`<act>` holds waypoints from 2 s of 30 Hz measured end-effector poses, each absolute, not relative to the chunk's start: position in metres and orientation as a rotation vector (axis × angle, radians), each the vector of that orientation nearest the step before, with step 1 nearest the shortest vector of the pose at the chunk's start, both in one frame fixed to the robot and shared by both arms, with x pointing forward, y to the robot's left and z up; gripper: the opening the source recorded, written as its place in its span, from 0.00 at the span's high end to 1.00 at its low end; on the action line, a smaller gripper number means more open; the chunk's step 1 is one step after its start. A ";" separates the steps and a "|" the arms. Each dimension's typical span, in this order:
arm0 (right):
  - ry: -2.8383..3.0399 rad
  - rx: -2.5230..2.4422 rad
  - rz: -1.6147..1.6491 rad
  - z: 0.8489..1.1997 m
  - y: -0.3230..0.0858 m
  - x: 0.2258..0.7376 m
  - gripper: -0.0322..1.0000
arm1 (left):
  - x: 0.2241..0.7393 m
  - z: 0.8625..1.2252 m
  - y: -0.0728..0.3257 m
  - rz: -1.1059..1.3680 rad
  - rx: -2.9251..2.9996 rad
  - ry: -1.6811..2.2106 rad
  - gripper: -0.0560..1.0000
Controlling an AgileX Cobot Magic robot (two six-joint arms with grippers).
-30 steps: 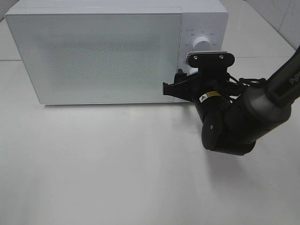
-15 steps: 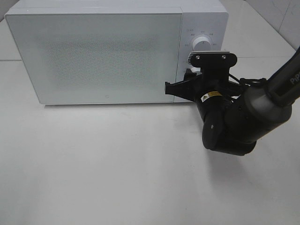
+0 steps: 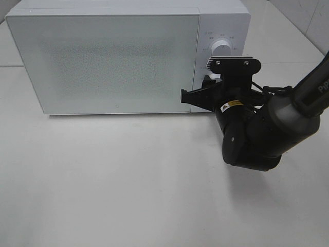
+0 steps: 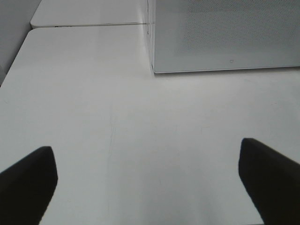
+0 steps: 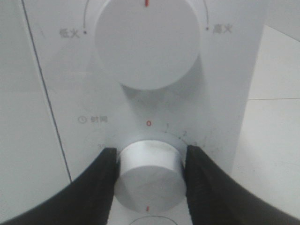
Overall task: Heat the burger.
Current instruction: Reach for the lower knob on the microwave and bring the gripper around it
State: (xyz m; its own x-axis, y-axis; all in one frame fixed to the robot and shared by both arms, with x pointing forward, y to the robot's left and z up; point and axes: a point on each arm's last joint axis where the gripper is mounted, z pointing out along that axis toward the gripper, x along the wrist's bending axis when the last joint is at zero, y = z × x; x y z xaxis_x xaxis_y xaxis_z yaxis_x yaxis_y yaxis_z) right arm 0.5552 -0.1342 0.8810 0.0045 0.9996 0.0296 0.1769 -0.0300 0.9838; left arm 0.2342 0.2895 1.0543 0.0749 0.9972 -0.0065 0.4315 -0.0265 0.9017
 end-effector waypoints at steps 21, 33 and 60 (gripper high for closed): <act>0.865 1.894 1.561 0.880 -0.135 0.554 0.55 | 0.234 1.054 0.289 0.915 1.572 1.464 0.01; 0.576 2.117 1.738 0.879 -0.135 0.554 0.54 | 0.234 1.054 0.289 0.915 1.572 1.464 0.01; -0.245 2.506 2.051 0.878 -0.136 0.554 0.54 | 0.234 1.054 0.289 0.915 1.572 1.464 0.01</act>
